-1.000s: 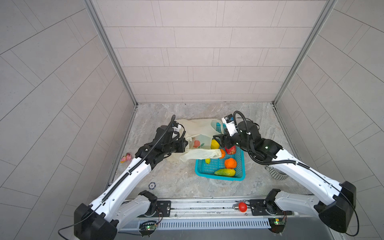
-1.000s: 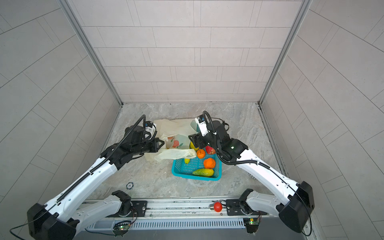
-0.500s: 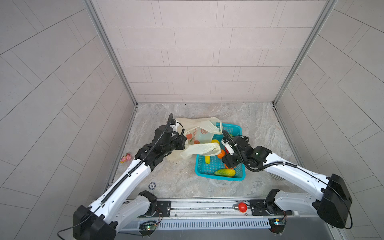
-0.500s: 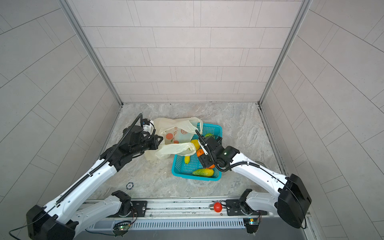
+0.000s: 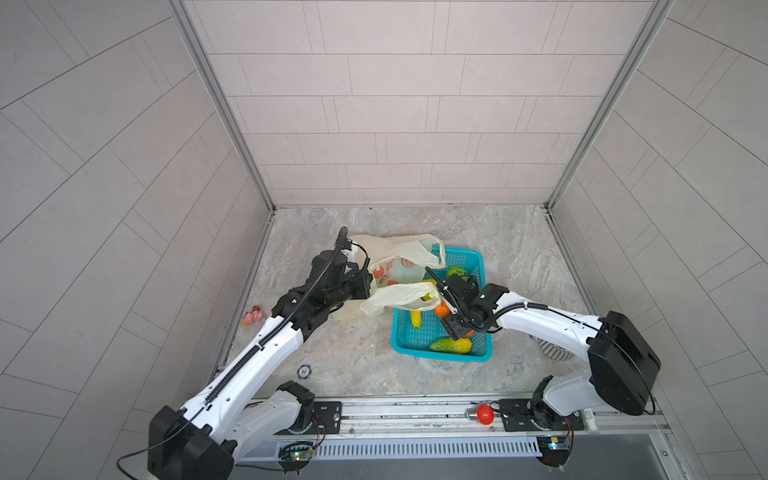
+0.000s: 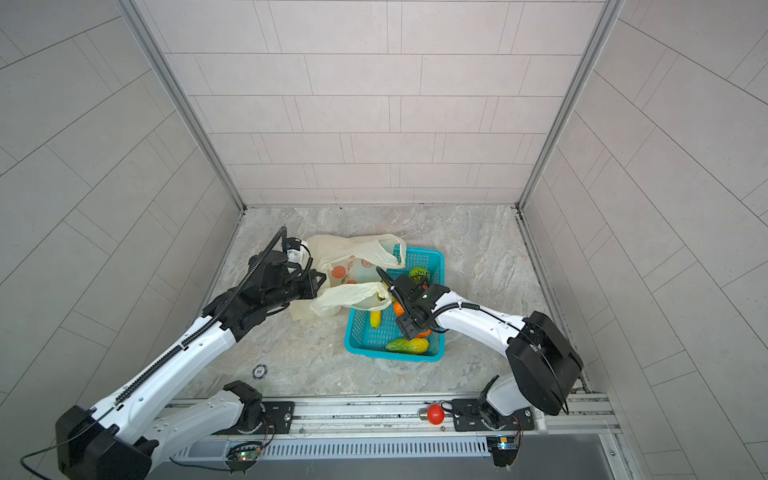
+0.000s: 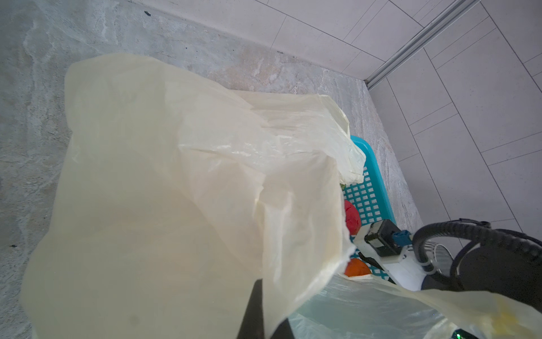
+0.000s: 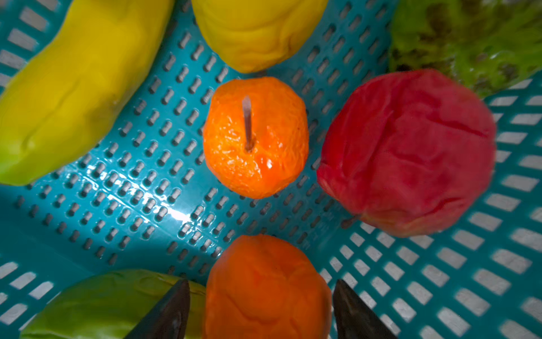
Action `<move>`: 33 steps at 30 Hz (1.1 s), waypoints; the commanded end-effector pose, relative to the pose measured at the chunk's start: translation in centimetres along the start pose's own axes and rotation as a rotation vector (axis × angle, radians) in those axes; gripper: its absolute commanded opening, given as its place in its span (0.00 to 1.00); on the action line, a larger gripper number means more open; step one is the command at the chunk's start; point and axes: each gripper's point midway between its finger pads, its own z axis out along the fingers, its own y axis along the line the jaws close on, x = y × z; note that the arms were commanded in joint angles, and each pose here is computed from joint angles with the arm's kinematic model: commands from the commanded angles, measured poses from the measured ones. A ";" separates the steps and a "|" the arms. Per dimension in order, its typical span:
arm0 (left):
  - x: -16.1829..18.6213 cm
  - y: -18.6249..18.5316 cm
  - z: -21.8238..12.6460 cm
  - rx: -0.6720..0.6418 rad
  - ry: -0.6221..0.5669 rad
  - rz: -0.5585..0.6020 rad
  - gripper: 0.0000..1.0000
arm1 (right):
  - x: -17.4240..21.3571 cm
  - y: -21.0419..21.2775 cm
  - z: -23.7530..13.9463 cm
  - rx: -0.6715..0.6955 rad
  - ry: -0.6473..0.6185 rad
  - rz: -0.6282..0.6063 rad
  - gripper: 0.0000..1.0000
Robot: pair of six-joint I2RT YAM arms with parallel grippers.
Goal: Place the fruits into the plastic bag
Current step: 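Lower the right gripper into the basket and grasp the orange mango, then carry the orange mango into the open bag and release it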
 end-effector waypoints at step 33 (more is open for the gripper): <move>-0.3 -0.6 -0.3 0.030 -0.009 -0.011 0.00 | -11.2 -3.1 -15.5 -0.047 -0.717 0.158 0.34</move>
